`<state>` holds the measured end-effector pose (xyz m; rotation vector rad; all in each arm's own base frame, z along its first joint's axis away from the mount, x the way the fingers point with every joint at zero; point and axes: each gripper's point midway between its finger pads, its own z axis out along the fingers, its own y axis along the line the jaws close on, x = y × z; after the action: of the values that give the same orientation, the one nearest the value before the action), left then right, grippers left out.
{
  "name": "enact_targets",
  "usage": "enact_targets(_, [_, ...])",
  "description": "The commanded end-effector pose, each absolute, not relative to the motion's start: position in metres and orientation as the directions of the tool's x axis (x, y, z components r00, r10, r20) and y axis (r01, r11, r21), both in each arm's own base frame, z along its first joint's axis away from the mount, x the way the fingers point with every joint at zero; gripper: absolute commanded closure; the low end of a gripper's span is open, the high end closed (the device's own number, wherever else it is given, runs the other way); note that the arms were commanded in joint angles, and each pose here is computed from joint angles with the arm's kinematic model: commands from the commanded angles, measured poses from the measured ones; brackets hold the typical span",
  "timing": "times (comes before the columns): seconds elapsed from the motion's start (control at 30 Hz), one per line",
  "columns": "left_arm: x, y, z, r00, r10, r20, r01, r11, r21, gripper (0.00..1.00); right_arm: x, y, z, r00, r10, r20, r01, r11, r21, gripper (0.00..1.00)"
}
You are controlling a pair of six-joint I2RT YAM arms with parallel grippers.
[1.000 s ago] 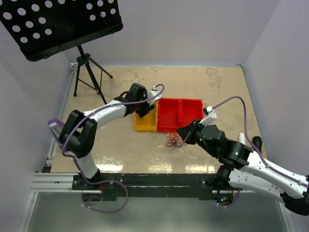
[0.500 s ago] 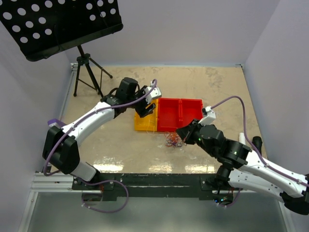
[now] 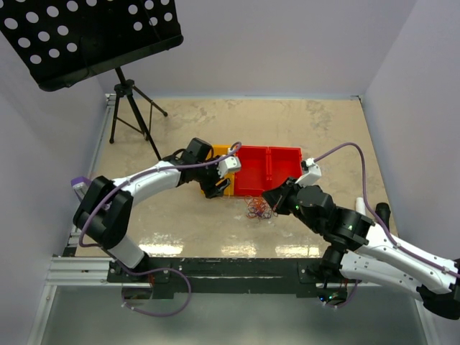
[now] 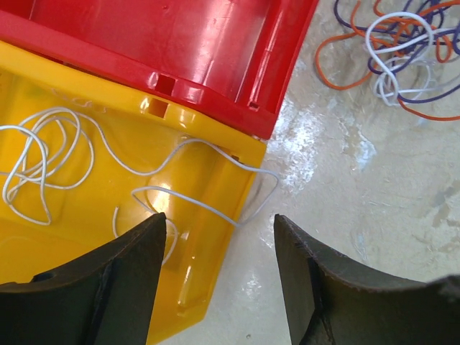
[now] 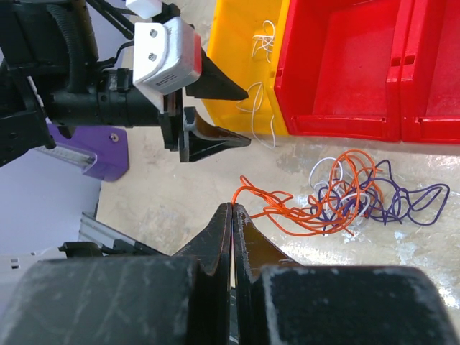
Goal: Untangle the cables
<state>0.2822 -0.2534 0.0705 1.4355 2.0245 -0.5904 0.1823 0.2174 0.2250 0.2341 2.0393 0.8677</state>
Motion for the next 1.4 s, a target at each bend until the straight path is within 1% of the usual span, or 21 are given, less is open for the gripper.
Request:
enact_targets(0.0, [0.307,-0.270,0.085,-0.229,0.641,-0.732,0.935,0.354,0.017,0.34,0.185,0.217,0.231,-0.574,0.485,-0.660,-0.153,0.728,0.668,1.00])
enact_targets(0.2, [0.321,-0.268,0.079,-0.269,0.629,-0.729,0.905,0.424,0.031,0.38,0.184,0.215,0.229,-0.576,0.478,-0.663,-0.155,0.733,0.663,1.00])
enact_targets(0.3, [0.322,-0.268,0.074,-0.288,0.628,-0.723,0.897,0.441,0.025,0.44,0.183,0.214,0.226,-0.576,0.476,-0.664,-0.152,0.736,0.660,1.00])
enact_targets(0.53, [0.317,-0.268,0.063,-0.311,0.646,-0.697,0.905,0.425,-0.011,0.76,0.183,0.213,0.223,-0.576,0.475,-0.666,-0.149,0.739,0.657,1.00])
enact_targets(0.67, [0.315,-0.272,0.069,-0.313,0.635,-0.707,0.909,0.416,-0.028,0.87,0.183,0.214,0.220,-0.578,0.474,-0.664,-0.148,0.740,0.656,1.00])
enact_targets(0.77, [0.314,-0.275,0.078,-0.319,0.619,-0.718,0.908,0.416,-0.045,0.93,0.183,0.213,0.220,-0.577,0.473,-0.666,-0.148,0.741,0.655,1.00])
enact_targets(0.83, [0.313,-0.278,0.086,-0.325,0.603,-0.729,0.907,0.417,-0.059,0.95,0.183,0.214,0.220,-0.578,0.472,-0.666,-0.149,0.741,0.655,1.00])
enact_targets(0.97, [0.320,-0.280,0.104,-0.303,0.583,-0.754,0.903,0.427,-0.033,0.96,0.183,0.214,0.218,-0.578,0.472,-0.665,-0.149,0.741,0.655,1.00])
enact_targets(1.1, [0.338,-0.281,0.117,-0.269,0.577,-0.771,0.890,0.456,0.031,0.96,0.183,0.215,0.218,-0.579,0.473,-0.664,-0.151,0.738,0.658,1.00])
enact_targets(1.27, [0.361,-0.282,0.122,-0.244,0.590,-0.769,0.871,0.483,0.094,0.96,0.183,0.214,0.219,-0.578,0.474,-0.664,-0.153,0.737,0.659,1.00])
enact_targets(1.37, [0.375,-0.276,0.120,-0.206,0.612,-0.764,0.849,0.499,0.171,0.96,0.183,0.213,0.219,-0.578,0.477,-0.662,-0.150,0.736,0.660,1.00])
